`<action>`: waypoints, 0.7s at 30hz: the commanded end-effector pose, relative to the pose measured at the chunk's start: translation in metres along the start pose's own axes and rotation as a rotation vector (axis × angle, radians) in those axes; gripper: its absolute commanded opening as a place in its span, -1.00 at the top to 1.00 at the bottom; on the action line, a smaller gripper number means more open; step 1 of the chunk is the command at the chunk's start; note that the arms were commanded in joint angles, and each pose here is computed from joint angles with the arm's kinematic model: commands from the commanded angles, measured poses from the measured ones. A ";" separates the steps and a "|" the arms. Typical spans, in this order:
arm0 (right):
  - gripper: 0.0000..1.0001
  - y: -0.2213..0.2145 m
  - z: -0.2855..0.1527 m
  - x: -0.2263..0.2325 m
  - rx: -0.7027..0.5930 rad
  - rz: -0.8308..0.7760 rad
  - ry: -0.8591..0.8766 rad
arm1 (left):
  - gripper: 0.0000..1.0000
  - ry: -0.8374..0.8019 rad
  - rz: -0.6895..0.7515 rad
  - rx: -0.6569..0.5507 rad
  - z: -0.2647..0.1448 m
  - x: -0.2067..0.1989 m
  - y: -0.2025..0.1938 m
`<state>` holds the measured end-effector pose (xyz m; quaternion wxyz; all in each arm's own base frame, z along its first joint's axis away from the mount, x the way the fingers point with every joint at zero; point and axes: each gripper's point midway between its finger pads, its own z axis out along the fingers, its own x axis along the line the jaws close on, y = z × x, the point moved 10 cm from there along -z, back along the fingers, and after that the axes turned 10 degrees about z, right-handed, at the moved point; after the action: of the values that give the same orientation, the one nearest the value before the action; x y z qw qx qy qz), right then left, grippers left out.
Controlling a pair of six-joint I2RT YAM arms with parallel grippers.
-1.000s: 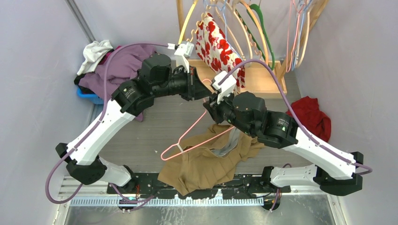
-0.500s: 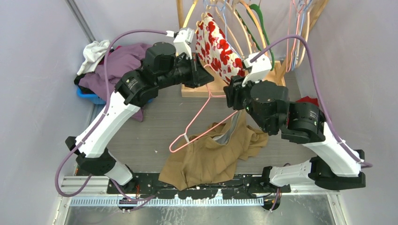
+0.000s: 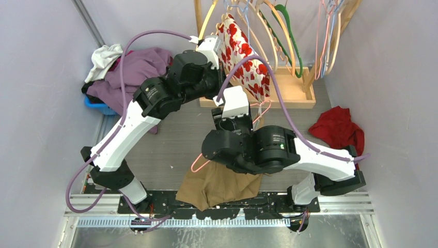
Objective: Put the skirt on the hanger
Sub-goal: Pick up the hanger at the center of the board, then place the hanger at the clothesline.
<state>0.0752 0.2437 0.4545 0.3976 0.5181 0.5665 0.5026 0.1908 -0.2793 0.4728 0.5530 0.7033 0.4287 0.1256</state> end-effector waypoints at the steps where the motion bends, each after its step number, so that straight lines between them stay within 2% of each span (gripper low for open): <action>1: -0.01 0.000 0.003 -0.011 -0.132 0.151 -0.103 | 1.00 0.007 -0.013 -0.124 -0.024 -0.002 0.021; 9: -0.05 -0.034 0.019 -0.004 -0.151 0.182 -0.139 | 1.00 0.002 -0.015 -0.128 -0.031 0.000 0.018; 21: -0.06 -0.042 0.054 -0.009 -0.149 0.265 -0.213 | 1.00 -0.006 -0.023 -0.141 -0.038 0.001 0.016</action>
<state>0.1158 0.2474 0.3836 0.4464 0.5804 0.4632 0.4993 0.1838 -0.2659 0.4681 0.5404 0.7028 0.4398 0.1433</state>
